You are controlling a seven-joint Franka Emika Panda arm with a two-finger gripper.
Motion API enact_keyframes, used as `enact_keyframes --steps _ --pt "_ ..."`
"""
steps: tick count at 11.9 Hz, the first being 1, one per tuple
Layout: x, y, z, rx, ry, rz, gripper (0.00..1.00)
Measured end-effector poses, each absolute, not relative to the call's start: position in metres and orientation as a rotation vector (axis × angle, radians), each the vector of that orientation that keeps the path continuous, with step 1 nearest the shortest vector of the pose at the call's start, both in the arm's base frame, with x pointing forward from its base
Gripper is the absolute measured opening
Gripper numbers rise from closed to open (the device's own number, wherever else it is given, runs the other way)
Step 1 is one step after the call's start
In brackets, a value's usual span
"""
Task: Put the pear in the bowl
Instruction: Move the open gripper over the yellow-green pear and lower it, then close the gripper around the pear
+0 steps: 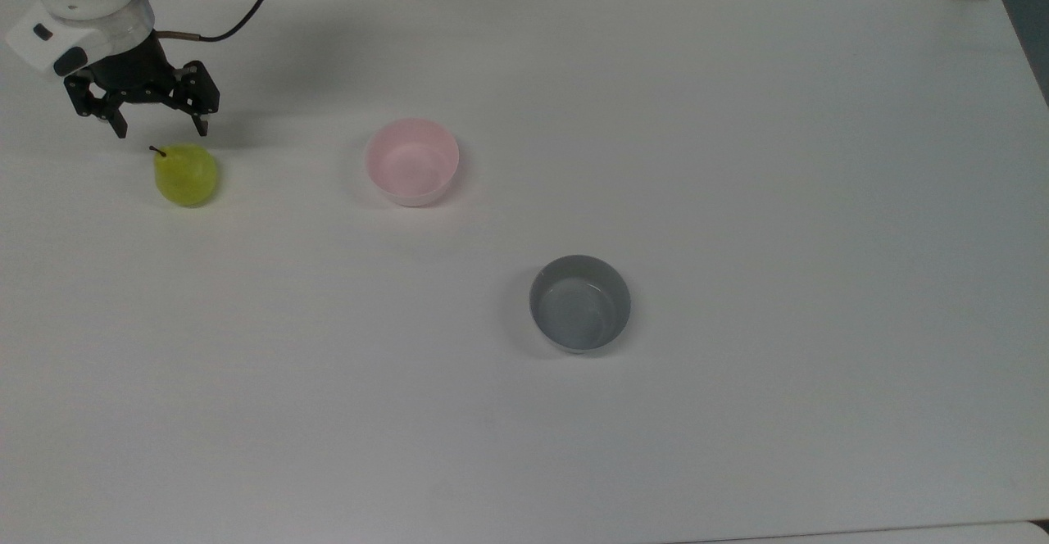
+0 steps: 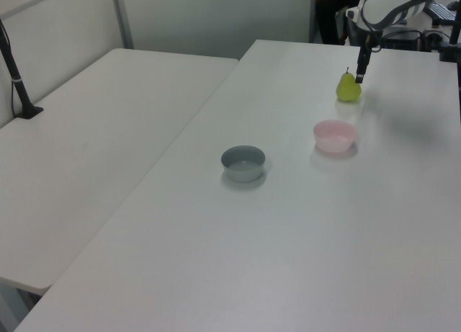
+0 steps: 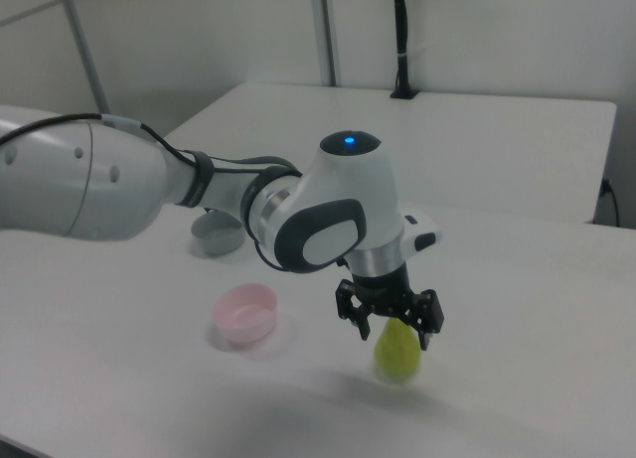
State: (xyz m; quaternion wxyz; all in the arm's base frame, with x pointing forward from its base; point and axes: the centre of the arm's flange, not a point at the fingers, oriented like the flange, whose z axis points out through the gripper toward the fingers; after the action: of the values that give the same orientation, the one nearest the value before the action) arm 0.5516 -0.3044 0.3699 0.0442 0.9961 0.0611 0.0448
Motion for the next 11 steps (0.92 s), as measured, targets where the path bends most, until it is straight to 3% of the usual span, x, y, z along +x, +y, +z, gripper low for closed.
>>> enact_keyframes --steps 6,9,10,11 --pt "0.567 -0.294 0.326 3.043 0.21 0.135 1.0" --pt "0.569 -0.293 0.323 3.044 0.202 0.152 0.85" --pt "0.569 -0.293 0.325 3.042 0.202 0.157 0.75" --pt "0.569 -0.293 0.324 3.043 0.202 0.156 0.75"
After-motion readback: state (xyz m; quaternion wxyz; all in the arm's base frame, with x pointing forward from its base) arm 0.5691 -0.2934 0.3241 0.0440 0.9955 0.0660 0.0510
